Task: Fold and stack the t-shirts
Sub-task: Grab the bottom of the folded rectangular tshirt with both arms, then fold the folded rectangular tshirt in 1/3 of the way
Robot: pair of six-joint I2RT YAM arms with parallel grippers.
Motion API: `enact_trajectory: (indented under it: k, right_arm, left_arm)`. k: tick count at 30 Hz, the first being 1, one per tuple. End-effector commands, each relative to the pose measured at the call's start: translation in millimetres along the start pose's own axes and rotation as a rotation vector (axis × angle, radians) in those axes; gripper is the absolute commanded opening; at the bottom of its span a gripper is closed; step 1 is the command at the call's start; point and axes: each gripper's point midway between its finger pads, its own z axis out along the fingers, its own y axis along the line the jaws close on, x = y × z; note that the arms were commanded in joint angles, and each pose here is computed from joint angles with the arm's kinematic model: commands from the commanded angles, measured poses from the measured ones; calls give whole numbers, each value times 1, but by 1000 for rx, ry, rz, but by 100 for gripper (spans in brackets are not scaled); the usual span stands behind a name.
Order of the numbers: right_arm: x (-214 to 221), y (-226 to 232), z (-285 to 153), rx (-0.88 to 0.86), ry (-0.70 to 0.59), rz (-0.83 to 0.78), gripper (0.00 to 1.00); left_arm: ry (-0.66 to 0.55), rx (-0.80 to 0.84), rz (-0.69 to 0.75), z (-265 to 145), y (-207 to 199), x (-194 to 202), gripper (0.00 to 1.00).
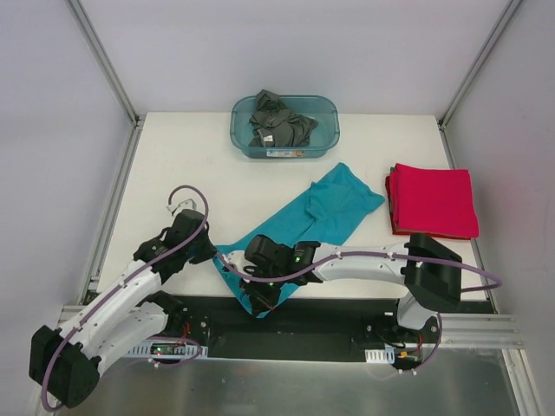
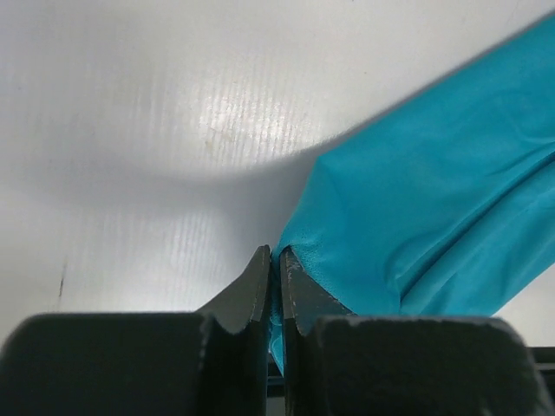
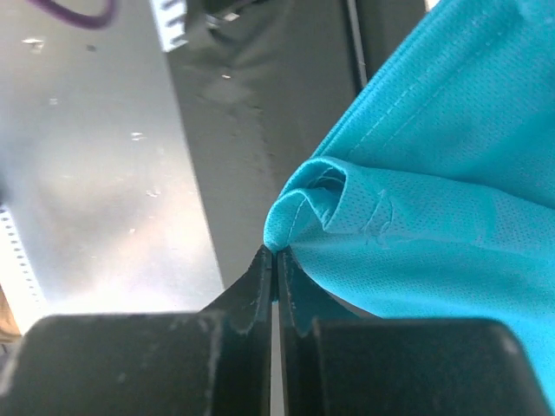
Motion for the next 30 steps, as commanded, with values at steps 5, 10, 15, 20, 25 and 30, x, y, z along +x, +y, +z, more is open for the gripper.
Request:
enact_trajectory:
  k: [5, 10, 15, 20, 25, 30]
  right_arm:
    - [-29, 57, -30, -235, -113, -85, 0]
    - [-34, 36, -49, -161, -182, -41, 0]
    - [-19, -2, -66, -41, -208, 39, 0]
    - [3, -48, -90, 117, -249, 147, 1]
    - [19, -83, -114, 231, -287, 220, 0]
    - [31, -112, -132, 316, -303, 280, 0]
  left_arm:
    - [-69, 66, 5, -33, -8, -18, 0]
    - [-60, 102, 22, -33, -29, -31, 0]
    - [-39, 195, 42, -27, -64, -41, 0]
    - [-28, 251, 73, -18, -98, -55, 0]
    - [1, 292, 118, -9, -131, -62, 0]
    - [21, 304, 153, 6, -156, -74, 0]
